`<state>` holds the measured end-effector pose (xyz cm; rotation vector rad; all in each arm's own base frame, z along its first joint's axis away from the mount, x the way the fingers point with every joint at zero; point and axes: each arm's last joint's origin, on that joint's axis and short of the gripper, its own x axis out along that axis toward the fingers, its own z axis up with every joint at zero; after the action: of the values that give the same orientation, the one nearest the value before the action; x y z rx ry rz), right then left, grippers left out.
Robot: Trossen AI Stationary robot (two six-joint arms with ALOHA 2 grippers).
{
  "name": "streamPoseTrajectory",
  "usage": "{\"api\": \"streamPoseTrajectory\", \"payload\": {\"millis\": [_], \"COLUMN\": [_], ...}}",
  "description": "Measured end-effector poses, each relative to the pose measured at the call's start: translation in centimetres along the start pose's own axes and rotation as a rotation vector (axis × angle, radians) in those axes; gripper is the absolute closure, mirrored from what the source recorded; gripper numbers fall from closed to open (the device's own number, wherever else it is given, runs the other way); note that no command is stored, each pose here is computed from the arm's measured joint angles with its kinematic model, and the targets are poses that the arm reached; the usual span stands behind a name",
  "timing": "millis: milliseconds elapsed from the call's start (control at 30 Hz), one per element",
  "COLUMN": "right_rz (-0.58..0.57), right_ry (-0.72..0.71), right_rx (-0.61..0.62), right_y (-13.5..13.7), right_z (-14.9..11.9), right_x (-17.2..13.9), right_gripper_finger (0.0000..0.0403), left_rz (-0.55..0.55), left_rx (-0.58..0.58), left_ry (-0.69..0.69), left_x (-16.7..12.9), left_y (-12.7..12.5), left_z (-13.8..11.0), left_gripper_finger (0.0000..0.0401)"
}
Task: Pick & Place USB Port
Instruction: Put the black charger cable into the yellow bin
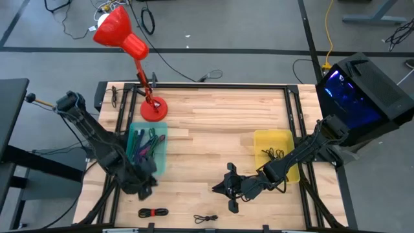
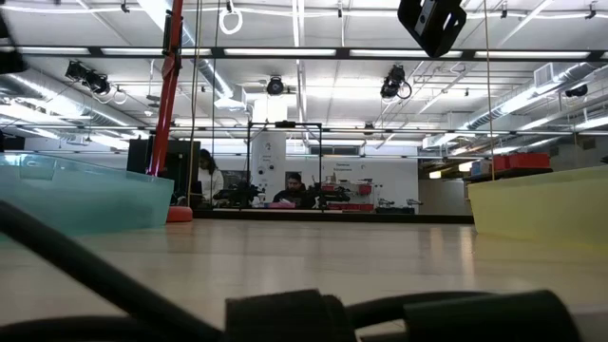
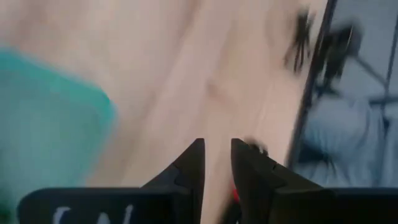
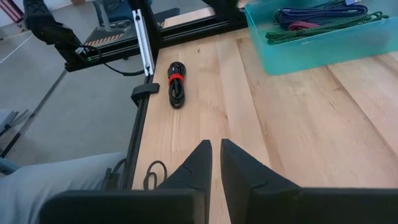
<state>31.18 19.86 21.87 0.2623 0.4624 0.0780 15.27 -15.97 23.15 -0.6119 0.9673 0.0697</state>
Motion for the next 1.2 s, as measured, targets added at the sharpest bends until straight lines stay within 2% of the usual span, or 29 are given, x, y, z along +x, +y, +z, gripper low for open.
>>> {"api": "streamPoseTrajectory", "payload": {"millis": [133, 300, 400, 567, 833, 1200], "right_rz": [0.0, 0.0, 0.0, 0.0, 0.0, 0.0], "right_ry": [0.0, 0.0, 0.0, 0.0, 0.0, -0.001], "right_rx": [0.009, 0.006, 0.006, 0.01, 0.01, 0.01], "right_y": [0.0, 0.0, 0.0, 0.0, 0.0, 0.0], "right_z": [0.0, 0.0, 0.0, 0.0, 0.0, 0.0], "right_x": [0.0, 0.0, 0.0, 0.0, 0.0, 0.0], "right_gripper_finger": [0.0366, 0.0366, 0.0366, 0.0366, 0.0366, 0.0366], "left_rz": [-0.034, -0.018, -0.025, 0.041, 0.096, 0.133], "left_rx": [-0.018, 0.003, 0.02, 0.047, 0.061, 0.014], "left_ry": [0.173, 0.3, 0.324, 0.348, 0.389, 0.465], "left_x": [2.5, 4.7, 5.3, 6.0, 7.6, 8.7], "left_y": [-1.1, -3.2, -4.7, -5.8, -5.7, -5.5], "left_z": [-1.4, -2.9, -3.3, -3.6, -4.4, -5.4], "left_gripper_finger": [0.0336, 0.0355, 0.0364, 0.0374, 0.0376, 0.0376]}}
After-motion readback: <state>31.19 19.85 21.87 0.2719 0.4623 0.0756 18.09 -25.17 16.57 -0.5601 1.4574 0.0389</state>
